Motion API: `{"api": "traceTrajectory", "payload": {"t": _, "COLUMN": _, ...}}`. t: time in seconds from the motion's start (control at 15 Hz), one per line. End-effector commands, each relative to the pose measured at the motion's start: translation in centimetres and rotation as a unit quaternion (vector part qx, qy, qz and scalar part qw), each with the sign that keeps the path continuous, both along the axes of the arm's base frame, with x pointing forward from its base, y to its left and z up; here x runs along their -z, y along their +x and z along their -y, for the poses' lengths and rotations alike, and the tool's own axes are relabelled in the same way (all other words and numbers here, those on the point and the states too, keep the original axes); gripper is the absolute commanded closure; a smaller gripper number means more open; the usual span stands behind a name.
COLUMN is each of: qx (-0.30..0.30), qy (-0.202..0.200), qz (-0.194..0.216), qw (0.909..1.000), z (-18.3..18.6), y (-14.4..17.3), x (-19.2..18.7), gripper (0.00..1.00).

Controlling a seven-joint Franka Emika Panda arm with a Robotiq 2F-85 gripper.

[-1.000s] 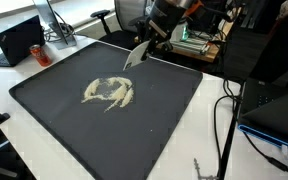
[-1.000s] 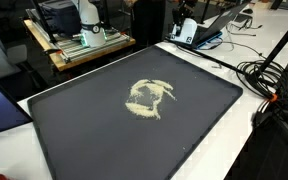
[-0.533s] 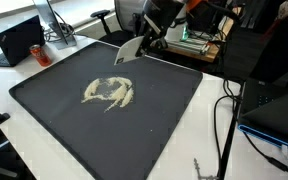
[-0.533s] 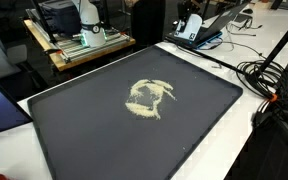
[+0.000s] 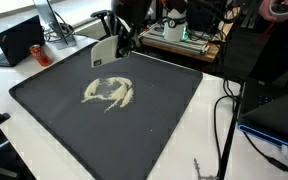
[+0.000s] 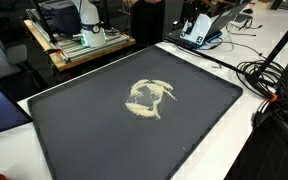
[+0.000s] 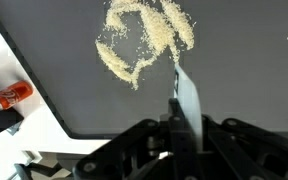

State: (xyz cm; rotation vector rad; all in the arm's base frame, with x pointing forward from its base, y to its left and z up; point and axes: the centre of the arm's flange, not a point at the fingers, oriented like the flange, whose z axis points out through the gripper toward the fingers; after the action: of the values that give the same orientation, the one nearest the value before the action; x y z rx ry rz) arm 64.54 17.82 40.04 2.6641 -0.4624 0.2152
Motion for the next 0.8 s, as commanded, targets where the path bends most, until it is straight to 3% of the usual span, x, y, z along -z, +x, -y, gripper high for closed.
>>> {"api": "traceTrajectory", "payload": {"t": 0.0, "qx": -0.011, "qy": 0.036, "qz": -0.013, "qw": 0.9992, "z": 3.9, "y": 2.7, "x": 0.7, "gripper": 0.99}}
{"api": "traceTrajectory", "payload": {"t": 0.33, "qx": -0.055, "qy": 0.091, "qz": -0.023, "qw": 0.9941, "z": 11.3, "y": 3.9, "x": 3.5, "gripper": 0.99}}
{"api": "traceTrajectory", "payload": {"t": 0.47, "qx": -0.044, "qy": 0.112, "qz": -0.035, "qw": 0.9921, "z": 14.1, "y": 4.8, "x": 4.3, "gripper": 0.99}}
{"api": "traceTrajectory", "payload": {"t": 0.53, "qx": -0.041, "qy": 0.085, "qz": -0.026, "qw": 0.9952, "z": 12.4, "y": 4.2, "x": 3.8, "gripper": 0.99}}
{"api": "traceTrajectory", "payload": {"t": 0.73, "qx": -0.037, "qy": 0.084, "qz": -0.030, "qw": 0.9954, "z": 13.4, "y": 4.3, "x": 4.2, "gripper": 0.96}}
